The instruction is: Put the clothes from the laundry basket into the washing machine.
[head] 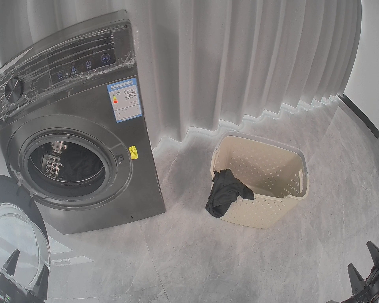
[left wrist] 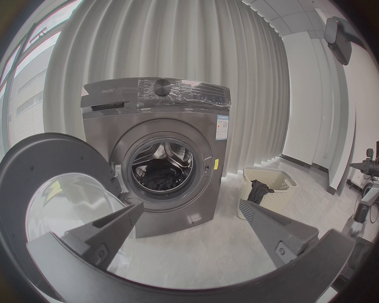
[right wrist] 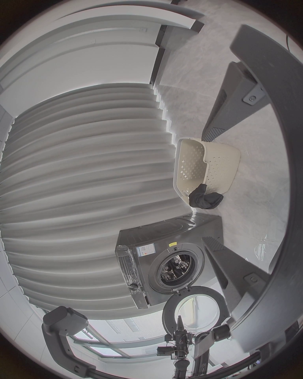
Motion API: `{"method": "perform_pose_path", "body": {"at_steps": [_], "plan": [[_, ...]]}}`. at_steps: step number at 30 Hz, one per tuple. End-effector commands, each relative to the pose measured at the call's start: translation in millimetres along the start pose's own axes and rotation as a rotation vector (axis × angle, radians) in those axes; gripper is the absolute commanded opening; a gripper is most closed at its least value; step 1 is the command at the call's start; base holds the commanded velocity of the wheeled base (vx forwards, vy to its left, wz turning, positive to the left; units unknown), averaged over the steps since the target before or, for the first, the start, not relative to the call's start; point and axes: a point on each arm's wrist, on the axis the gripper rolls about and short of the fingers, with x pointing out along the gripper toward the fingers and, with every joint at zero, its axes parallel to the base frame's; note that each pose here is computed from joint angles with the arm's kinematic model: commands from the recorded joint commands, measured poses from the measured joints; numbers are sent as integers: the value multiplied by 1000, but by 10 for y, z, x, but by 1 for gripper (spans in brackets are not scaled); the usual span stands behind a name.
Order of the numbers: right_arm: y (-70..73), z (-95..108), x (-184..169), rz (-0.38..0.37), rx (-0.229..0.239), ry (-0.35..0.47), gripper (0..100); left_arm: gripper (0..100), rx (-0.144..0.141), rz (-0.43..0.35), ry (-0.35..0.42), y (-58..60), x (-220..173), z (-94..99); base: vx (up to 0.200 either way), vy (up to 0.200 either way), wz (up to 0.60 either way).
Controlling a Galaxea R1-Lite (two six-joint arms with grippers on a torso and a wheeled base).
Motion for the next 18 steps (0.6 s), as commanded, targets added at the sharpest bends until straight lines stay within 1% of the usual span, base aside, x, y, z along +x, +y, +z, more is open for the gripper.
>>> {"method": "perform_pose_path", "body": {"at_steps": [1, 2, 8, 13, 18], "plan": [[-5, -51, 1, 2, 2, 7, 100, 100, 1, 1, 21, 0, 13, -49, 0, 0, 0], [-5, -51, 1, 2, 2, 7, 100, 100, 1, 1, 21, 0, 13, -49, 0, 0, 0], [-5, -51, 1, 1, 3, 7, 100, 100, 1, 1, 21, 0, 13, -49, 0, 0, -600], [-6, -51, 3, 1, 4, 8, 100, 100, -1, 1, 21, 0, 13, -49, 0, 0, 0], [-5, -51, 3, 2, 4, 8, 100, 100, 1, 1, 21, 0, 13, -49, 200, 0, 0]]}}
